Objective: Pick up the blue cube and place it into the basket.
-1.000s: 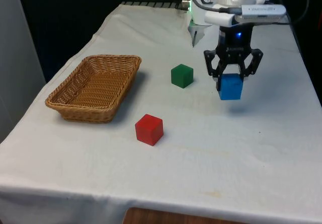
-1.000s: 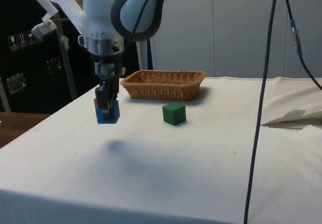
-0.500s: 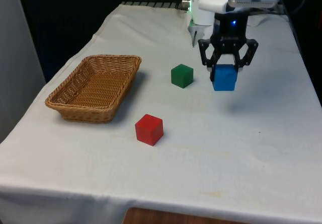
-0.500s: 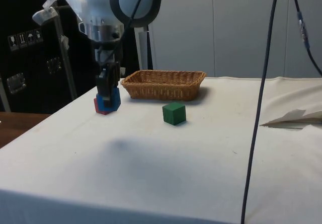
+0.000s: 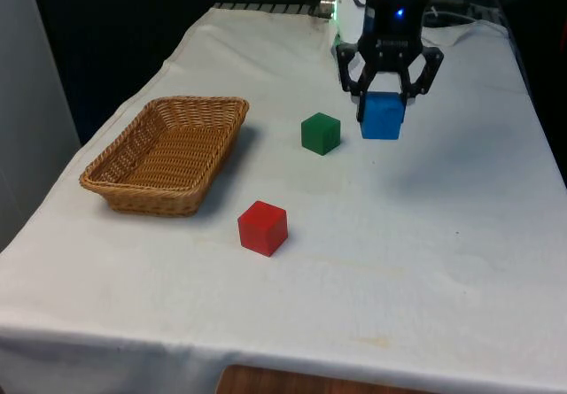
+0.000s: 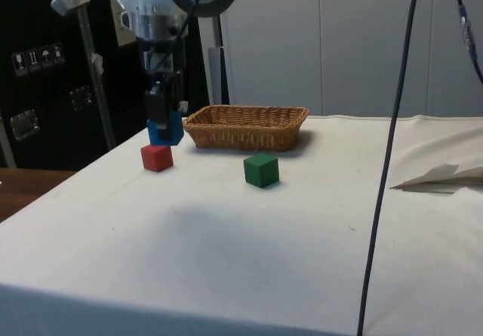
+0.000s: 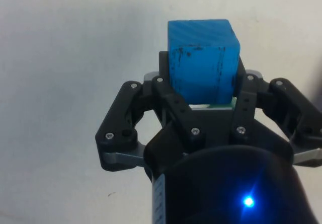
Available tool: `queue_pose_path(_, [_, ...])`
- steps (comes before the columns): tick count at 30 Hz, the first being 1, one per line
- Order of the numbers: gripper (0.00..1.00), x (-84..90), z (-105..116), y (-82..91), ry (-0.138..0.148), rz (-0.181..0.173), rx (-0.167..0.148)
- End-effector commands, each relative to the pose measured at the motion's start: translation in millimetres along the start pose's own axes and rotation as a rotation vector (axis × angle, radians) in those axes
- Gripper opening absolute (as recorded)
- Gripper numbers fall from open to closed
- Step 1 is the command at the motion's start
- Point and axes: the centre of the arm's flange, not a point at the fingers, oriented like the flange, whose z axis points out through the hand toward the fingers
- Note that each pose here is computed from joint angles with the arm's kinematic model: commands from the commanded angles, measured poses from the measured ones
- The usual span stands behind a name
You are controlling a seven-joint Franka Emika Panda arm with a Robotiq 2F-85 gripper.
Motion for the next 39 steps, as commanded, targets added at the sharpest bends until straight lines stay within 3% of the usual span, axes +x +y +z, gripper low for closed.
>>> queue_pose_path(1, [0.0,-1.2,-3,2.1,-0.001,0.001,-0.004])
queue_pose_path(30, [0.0,-5.4,-58,42.4,0.003,0.059,-0.049])
queue_pose_path(39, [0.0,-8.6,-65,56.4,0.004,0.075,-0.058])
